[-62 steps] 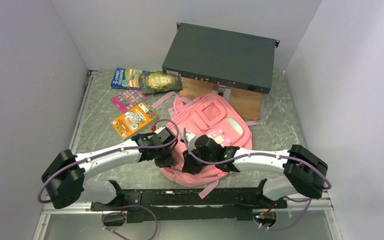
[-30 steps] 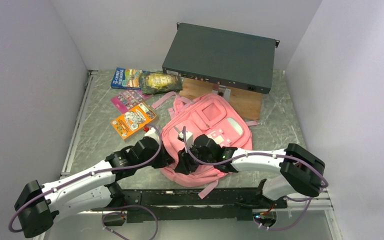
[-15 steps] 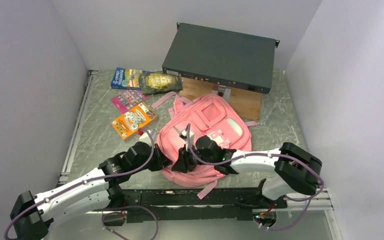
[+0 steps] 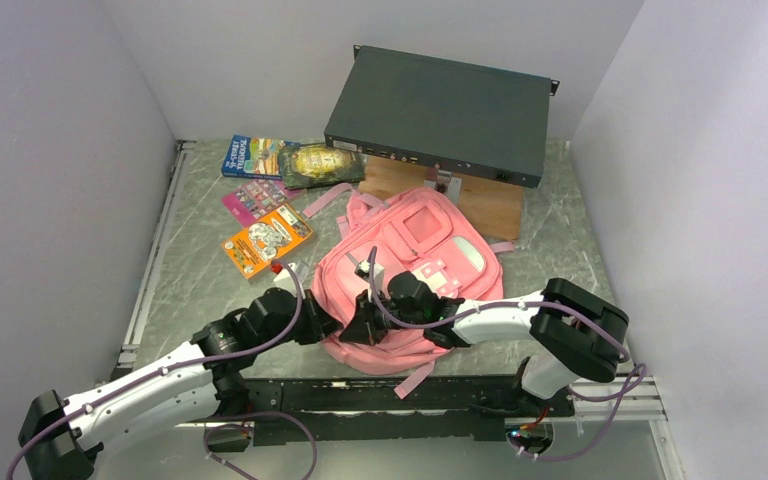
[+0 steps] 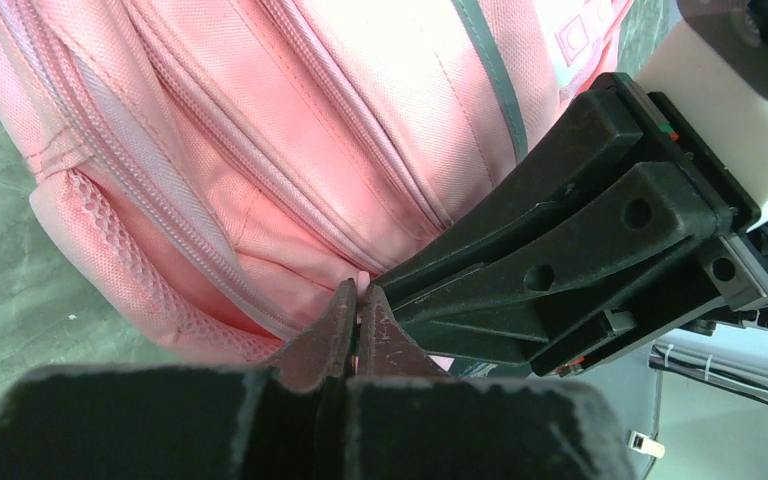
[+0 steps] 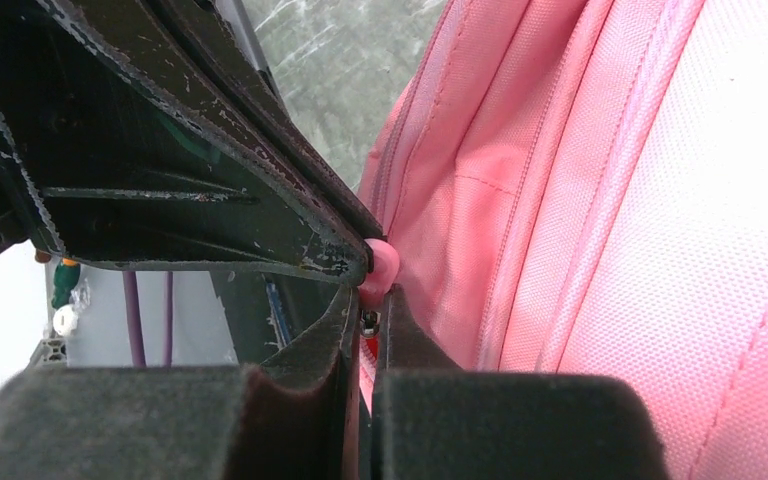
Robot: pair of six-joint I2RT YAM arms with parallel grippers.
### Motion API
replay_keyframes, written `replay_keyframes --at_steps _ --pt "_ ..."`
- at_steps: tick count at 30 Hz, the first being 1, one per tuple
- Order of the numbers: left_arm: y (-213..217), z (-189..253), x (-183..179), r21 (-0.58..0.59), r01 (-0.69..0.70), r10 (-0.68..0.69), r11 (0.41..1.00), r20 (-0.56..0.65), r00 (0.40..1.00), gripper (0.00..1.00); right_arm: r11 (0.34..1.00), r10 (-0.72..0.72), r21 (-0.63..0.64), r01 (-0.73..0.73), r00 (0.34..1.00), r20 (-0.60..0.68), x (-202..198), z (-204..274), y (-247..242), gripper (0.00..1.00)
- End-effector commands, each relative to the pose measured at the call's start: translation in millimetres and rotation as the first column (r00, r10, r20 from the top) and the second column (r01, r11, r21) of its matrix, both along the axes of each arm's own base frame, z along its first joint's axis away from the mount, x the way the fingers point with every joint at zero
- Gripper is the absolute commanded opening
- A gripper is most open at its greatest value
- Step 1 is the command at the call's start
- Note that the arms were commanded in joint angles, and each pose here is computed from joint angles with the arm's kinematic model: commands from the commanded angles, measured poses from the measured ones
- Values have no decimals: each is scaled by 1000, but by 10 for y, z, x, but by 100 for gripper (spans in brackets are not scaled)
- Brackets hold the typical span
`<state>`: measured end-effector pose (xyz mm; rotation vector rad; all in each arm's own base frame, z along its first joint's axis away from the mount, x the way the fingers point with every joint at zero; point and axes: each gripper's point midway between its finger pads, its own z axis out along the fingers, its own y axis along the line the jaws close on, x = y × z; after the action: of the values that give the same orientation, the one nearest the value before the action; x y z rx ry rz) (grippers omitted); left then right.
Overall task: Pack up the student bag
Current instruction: Unzip the student bag at the center of the board.
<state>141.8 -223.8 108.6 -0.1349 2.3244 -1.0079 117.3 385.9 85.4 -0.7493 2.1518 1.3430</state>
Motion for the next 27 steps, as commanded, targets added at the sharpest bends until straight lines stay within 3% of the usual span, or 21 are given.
replay_keyframes --at_steps 1,3,8,11,16,21,22,25,27 --pt "-86 157 34 -88 -11 13 996 19 1000 0 993 50 108 -54 998 40 -48 265 144 0" --pt "-94 134 17 -88 -2 3 996 12 1000 3 992 52 114 -57 998 44 -47 276 146 0" --pt "-132 106 -11 -112 12 -12 994 4 1000 32 990 57 129 -63 997 48 -59 300 148 0" --pt "-143 122 -2 -121 12 -11 993 9 1000 40 988 58 138 -65 997 54 -60 322 144 0" --pt "-189 104 -15 -123 32 -32 992 1 999 31 988 51 143 -60 997 60 -55 353 137 0" --pt "-261 56 -34 -122 64 -66 990 -13 998 7 987 45 154 -54 997 61 -52 393 132 0" --pt "-262 39 -32 -116 65 -67 991 -15 998 0 989 37 143 -46 998 59 -40 383 123 3" --pt "-218 39 19 -77 58 -56 995 18 998 0 999 -6 46 3 997 76 41 303 30 29" --pt "-192 77 34 -54 66 -63 996 46 997 0 997 -24 -70 33 992 125 85 251 -82 39"
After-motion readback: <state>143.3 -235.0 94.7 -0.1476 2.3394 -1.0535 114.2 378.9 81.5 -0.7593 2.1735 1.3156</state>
